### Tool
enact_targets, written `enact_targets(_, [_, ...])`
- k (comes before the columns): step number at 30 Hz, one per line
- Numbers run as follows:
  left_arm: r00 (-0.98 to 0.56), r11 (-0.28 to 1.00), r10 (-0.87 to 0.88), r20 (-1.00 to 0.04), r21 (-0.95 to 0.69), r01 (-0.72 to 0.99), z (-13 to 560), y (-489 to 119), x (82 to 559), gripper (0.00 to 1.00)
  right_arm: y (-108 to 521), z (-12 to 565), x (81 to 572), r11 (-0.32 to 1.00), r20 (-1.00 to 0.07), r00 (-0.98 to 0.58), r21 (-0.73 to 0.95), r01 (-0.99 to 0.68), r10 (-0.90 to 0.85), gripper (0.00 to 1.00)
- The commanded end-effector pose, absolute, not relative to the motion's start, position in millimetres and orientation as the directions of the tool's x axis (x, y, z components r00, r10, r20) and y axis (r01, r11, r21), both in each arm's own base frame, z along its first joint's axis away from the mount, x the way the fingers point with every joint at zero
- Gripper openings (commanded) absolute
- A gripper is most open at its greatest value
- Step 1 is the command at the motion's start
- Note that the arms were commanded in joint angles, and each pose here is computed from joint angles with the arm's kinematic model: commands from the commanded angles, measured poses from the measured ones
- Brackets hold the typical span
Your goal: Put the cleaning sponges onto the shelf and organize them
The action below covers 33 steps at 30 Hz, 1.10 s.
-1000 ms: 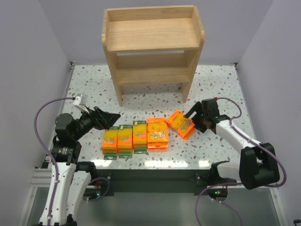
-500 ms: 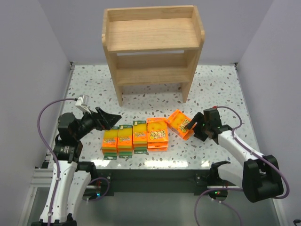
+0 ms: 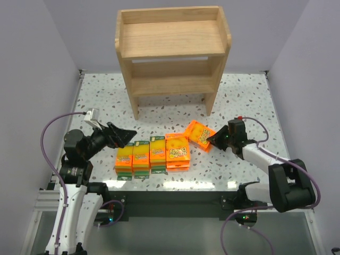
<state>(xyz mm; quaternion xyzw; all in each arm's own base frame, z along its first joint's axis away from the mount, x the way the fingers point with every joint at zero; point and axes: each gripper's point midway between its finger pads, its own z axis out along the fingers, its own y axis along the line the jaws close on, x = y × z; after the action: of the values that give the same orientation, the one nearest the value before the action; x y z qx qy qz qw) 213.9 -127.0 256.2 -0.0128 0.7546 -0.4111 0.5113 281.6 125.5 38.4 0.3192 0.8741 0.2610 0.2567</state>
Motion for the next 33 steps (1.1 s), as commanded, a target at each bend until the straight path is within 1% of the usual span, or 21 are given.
enact_targets(1, [-0.471,0.656,-0.436,-0.767,-0.629,0.417,260.0,-128.5,211.7,1.00,111.1,-3.0,258.0,0.691,-0.251,-0.681,0.513,0.509,0.688,0.16])
enact_targets(2, [-0.470,0.657,-0.437,-0.767,-0.629,0.417,260.3,-128.3,212.0,1.00,111.7,-5.4,254.9,0.692,-0.241,-0.688,0.510,0.511,0.685,0.03])
enact_targets(3, [-0.473,0.657,-0.437,-0.765,-0.631,0.414,259.1,-128.3,212.5,1.00,112.5,-6.0,253.7,0.694,-0.237,-0.692,0.510,0.508,0.681,0.00])
enact_targets(7, [-0.472,0.659,-0.435,-0.767,-0.629,0.413,258.6,-128.1,213.0,1.00,113.6,3.7,248.5,0.700,-0.242,-0.702,0.521,0.489,0.670,0.00])
enact_targets(11, [-0.471,0.665,-0.434,-0.768,-0.626,0.407,257.5,-126.9,214.1,1.00,111.8,40.1,250.5,0.697,-0.297,-0.679,0.565,0.442,0.671,0.00])
enact_targets(13, [-0.474,0.664,-0.437,-0.765,-0.629,0.403,257.3,-126.9,214.8,1.00,111.5,56.5,250.6,0.687,-0.307,-0.666,0.583,0.433,0.680,0.00])
enact_targets(14, [-0.471,0.663,-0.438,-0.766,-0.629,0.405,258.2,-126.9,215.1,1.00,112.8,75.6,255.9,0.678,-0.333,-0.648,0.616,0.402,0.686,0.00])
enact_targets(16, [-0.471,0.663,-0.439,-0.765,-0.630,0.405,258.2,-127.0,215.4,1.00,111.2,86.6,253.2,0.671,-0.332,-0.639,0.620,0.407,0.694,0.00])
enact_targets(17, [-0.468,0.663,-0.439,-0.767,-0.628,0.408,259.8,-127.0,215.4,1.00,111.3,101.5,253.7,0.666,-0.346,-0.627,0.637,0.389,0.698,0.00])
enact_targets(22, [-0.462,0.670,-0.437,-0.772,-0.622,0.405,260.3,-125.8,214.6,1.00,107.4,138.1,256.0,0.633,-0.381,-0.564,0.684,0.361,0.733,0.00])
enact_targets(25, [-0.465,0.670,-0.438,-0.769,-0.624,0.402,259.7,-125.6,214.9,1.00,117.6,167.6,259.8,0.580,-0.359,-0.549,0.757,0.302,0.755,0.00])
enact_targets(27, [-0.461,0.670,-0.438,-0.771,-0.622,0.404,261.7,-125.6,214.5,1.00,130.7,192.0,262.6,0.520,-0.321,-0.557,0.819,0.242,0.766,0.00])
enact_targets(29, [-0.457,0.670,-0.437,-0.775,-0.619,0.410,265.0,-125.7,213.9,1.00,139.1,218.2,266.6,0.476,-0.311,-0.556,0.861,0.178,0.771,0.00])
enact_targets(30, [-0.454,0.671,-0.437,-0.777,-0.618,0.411,266.3,-125.5,214.0,1.00,146.4,227.6,265.0,0.440,-0.280,-0.574,0.884,0.157,0.769,0.00])
enact_targets(33, [-0.446,0.670,-0.439,-0.780,-0.615,0.417,270.3,-125.6,214.3,1.00,152.4,260.7,269.5,0.383,-0.272,-0.563,0.919,0.087,0.780,0.00])
